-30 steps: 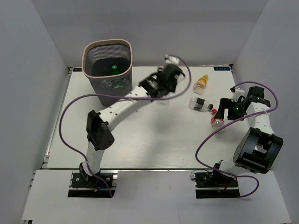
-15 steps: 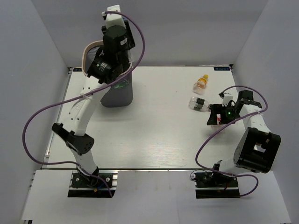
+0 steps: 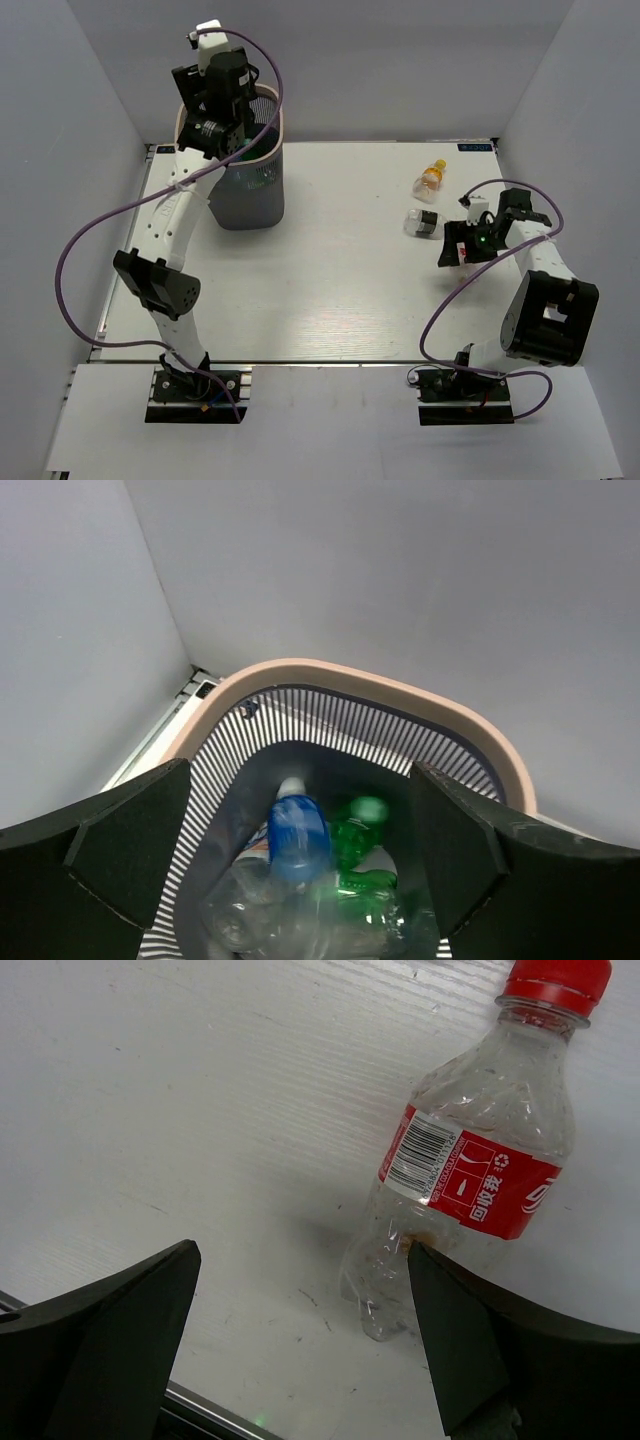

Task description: Put the plastic bottles in the bin

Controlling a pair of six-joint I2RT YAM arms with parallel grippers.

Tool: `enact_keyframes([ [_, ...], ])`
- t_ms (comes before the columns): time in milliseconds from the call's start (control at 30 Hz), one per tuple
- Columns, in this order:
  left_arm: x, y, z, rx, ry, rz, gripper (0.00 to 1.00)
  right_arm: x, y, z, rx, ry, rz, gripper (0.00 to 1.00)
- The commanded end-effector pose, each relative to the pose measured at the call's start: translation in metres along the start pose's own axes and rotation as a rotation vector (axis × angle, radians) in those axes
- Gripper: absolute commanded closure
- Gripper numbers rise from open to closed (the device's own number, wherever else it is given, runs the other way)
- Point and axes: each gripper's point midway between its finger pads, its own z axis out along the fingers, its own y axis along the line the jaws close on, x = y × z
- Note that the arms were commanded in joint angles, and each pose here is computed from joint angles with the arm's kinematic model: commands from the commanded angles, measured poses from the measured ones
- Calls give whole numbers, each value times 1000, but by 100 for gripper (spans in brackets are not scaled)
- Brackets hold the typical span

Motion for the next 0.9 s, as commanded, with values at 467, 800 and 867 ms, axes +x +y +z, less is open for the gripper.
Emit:
enact_keyframes([
  [467,137,-157,-196,1314,310,73,0,-25,-45,-18,309,-27,-50,10],
  [800,214,-171,-256,1385,457,121,0,-4,-77,10,401,68,-24,10],
  [867,231,-167,-257,1360,486,143,0,-3,-74,16,375,67,-24,10],
])
